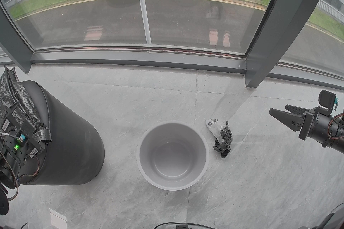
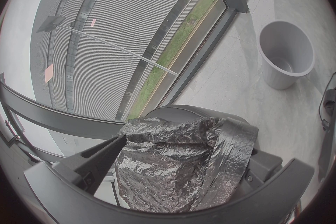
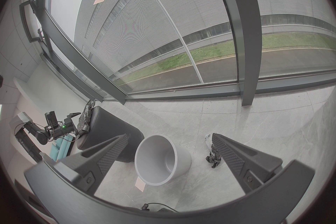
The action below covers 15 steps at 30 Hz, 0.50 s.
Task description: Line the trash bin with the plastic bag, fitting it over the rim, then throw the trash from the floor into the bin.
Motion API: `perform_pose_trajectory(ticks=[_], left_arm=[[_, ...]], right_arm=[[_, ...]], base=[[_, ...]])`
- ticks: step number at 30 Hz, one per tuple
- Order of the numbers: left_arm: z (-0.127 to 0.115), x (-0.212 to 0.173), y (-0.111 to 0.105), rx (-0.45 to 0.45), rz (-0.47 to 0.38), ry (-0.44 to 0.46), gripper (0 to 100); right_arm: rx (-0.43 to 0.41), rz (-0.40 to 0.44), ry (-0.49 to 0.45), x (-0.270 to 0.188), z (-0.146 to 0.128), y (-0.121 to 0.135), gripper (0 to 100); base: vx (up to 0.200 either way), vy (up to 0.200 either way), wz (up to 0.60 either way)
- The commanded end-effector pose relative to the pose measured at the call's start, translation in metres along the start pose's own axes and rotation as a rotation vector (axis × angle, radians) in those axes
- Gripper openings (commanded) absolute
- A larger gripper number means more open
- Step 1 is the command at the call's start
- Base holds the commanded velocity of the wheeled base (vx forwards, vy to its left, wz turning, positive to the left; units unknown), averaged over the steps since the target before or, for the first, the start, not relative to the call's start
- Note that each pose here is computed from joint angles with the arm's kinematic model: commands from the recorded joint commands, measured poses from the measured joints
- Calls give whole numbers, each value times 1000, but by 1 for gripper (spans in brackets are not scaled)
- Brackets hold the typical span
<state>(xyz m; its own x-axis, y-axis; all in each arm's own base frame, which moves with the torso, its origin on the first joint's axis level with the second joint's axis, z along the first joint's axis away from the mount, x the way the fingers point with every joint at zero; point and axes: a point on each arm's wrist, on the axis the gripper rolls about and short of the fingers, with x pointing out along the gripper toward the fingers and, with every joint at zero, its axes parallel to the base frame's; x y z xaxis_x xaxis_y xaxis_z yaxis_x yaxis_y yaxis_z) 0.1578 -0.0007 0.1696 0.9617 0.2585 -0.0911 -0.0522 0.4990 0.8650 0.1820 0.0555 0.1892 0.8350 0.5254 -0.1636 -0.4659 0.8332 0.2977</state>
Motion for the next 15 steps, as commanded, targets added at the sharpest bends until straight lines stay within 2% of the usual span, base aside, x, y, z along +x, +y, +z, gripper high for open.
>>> perform_pose_trajectory(ticks=[1, 7, 8, 15], left_arm=[[2, 8, -2, 3, -8, 6, 100], [2, 9, -3, -1, 0, 1, 100], [2, 9, -3, -1, 0, 1, 0], [3, 9, -1, -13, 6, -3, 0]], right_arm=[[0, 1, -1, 0, 0, 0, 100], [-1, 2, -3, 0, 0, 0, 100], [-1, 2, -3, 0, 0, 0, 100], [-1, 2, -3, 0, 0, 0, 100]], base=[[0, 0, 0], [0, 0, 0], [0, 0, 0], [0, 0, 0]])
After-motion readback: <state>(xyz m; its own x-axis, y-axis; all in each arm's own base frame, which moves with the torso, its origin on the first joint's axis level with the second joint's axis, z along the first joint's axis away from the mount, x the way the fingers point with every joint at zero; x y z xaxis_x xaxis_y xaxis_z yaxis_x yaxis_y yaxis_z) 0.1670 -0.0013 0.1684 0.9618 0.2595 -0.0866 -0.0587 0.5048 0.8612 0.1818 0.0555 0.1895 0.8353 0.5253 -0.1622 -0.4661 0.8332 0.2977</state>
